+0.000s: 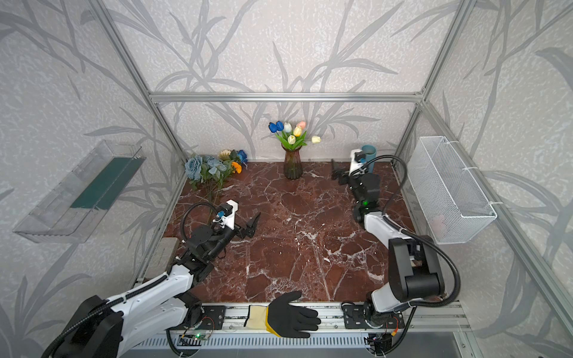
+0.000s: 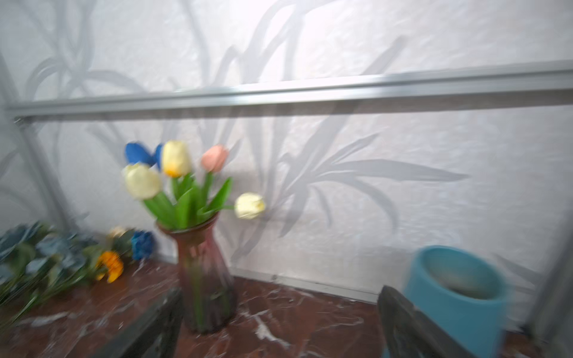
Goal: Arrange the flowers into the vase
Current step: 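Withdraw the right gripper from the pink vase toward the teal vase, then reach the right gripper to the teal cylindrical vase and grasp it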
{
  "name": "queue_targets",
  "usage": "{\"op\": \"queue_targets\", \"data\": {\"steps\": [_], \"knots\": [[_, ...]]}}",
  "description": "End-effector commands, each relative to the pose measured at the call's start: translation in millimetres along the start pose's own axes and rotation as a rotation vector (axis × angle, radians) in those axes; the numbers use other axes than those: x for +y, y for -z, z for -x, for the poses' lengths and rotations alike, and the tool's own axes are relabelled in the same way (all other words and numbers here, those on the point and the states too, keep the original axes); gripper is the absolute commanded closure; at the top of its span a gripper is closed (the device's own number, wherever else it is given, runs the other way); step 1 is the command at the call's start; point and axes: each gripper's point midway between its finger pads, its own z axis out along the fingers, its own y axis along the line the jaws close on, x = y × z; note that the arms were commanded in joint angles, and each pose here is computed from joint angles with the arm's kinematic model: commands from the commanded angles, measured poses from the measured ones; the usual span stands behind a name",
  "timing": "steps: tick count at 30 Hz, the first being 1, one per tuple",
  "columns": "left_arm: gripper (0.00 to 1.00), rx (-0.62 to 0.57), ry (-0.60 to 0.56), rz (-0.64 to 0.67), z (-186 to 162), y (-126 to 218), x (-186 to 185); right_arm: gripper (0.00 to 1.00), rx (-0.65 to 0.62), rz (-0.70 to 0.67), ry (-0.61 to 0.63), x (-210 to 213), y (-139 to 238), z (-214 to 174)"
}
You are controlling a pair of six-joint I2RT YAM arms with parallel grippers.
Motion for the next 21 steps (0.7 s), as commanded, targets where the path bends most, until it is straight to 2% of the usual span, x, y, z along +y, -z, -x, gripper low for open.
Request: {"op": "queue_targets", "data": {"steps": [1,6,11,21], "knots": [[0.00,-0.089,0.004,0.007,29,-9,3,0.00,0.288,-0.146,-0.108,-53,22,-40],[0.00,-0.068,-0.002,0.001,25,-22,2,0.00,0.354,-0.210,-0.159,-111,29,-45],[0.00,-0.042,0.004,-0.013,18,-30,0,0.01,0.429,-0.180,-0.115,-131,3,-68],[0.00,-0.020,0.003,-0.018,15,-35,0,0.01,0.257,-0.071,-0.041,-141,-49,-84]]}}
